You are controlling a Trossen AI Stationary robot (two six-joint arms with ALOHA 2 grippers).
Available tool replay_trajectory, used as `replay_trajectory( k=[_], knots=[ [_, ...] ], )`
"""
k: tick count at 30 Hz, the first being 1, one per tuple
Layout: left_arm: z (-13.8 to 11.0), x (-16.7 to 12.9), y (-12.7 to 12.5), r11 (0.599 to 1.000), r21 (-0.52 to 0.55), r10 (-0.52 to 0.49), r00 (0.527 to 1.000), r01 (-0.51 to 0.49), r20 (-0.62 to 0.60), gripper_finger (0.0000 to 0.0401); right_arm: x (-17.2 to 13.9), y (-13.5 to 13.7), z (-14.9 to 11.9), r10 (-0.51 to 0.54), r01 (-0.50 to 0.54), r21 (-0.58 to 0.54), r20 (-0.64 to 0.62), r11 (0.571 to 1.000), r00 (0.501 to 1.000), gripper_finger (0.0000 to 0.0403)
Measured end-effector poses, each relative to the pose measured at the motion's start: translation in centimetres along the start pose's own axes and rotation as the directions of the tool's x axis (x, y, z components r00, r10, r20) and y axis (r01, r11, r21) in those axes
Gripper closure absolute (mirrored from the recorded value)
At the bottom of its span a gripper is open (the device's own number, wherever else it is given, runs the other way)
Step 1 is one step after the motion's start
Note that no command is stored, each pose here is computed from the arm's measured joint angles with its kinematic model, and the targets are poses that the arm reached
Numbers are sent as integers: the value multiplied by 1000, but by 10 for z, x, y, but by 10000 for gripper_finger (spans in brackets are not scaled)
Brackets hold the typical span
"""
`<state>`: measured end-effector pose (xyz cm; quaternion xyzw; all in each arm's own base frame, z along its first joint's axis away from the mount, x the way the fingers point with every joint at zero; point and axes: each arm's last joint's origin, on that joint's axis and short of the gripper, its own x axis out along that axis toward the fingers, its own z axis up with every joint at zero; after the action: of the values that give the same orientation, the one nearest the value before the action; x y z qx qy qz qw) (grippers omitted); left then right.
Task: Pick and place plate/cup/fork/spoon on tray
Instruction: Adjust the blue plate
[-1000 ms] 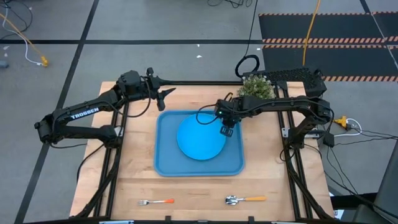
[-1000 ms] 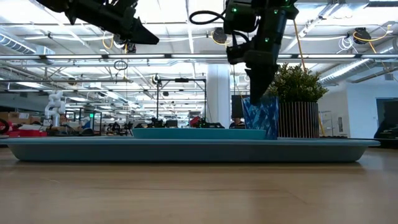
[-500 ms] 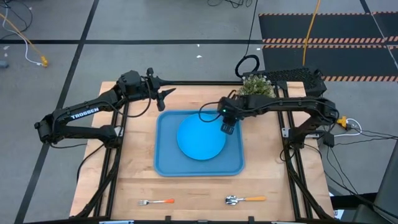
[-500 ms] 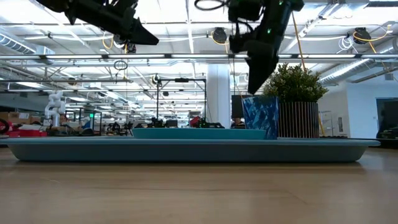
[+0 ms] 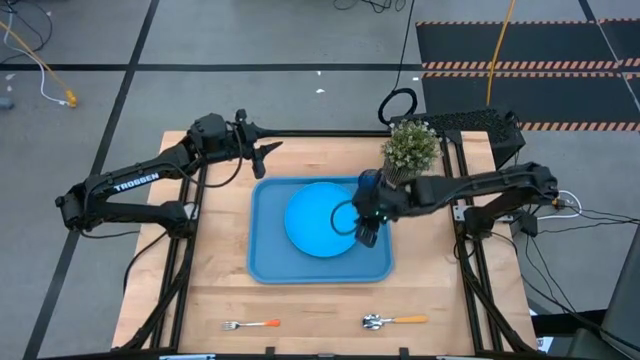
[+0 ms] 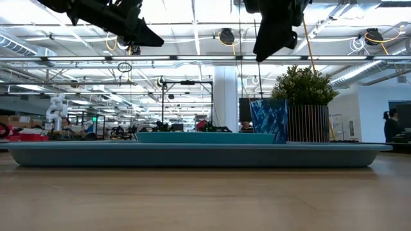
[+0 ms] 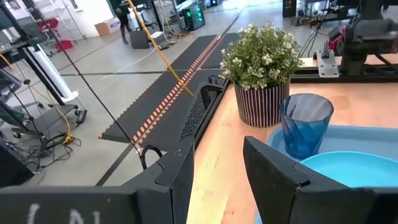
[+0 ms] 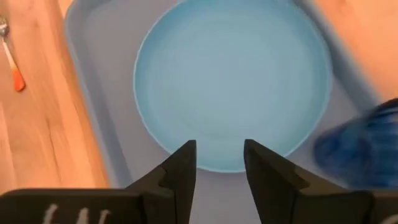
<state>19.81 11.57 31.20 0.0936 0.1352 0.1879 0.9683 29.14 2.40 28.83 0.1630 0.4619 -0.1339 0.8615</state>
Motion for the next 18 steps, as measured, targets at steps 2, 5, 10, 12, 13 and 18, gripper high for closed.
replay_trajectory(
  k=[2,5,10,12,13,18],
  knots=[
    [-1,0,-1,1000,-14,-10,1000,10,-14,258,8,7,-3,1,-1,23,-18,1000,1000,275],
    [-2,0,-7,998,-28,-61,998,60,-23,258,21,16,-8,-5,8,52,-62,999,998,275],
    [1,0,-20,972,-39,-230,973,230,11,258,39,36,-11,4,2,58,-91,998,996,275],
    [2,0,-26,955,-52,-292,956,293,26,258,44,46,-7,14,-10,44,-86,999,996,275],
    [3,0,-28,946,-62,-318,948,319,32,258,47,51,-3,17,-14,31,-85,999,996,275],
    [5,-2,-36,916,-100,-386,921,389,45,258,62,74,19,-9,0,-66,-126,998,992,275]
  ],
)
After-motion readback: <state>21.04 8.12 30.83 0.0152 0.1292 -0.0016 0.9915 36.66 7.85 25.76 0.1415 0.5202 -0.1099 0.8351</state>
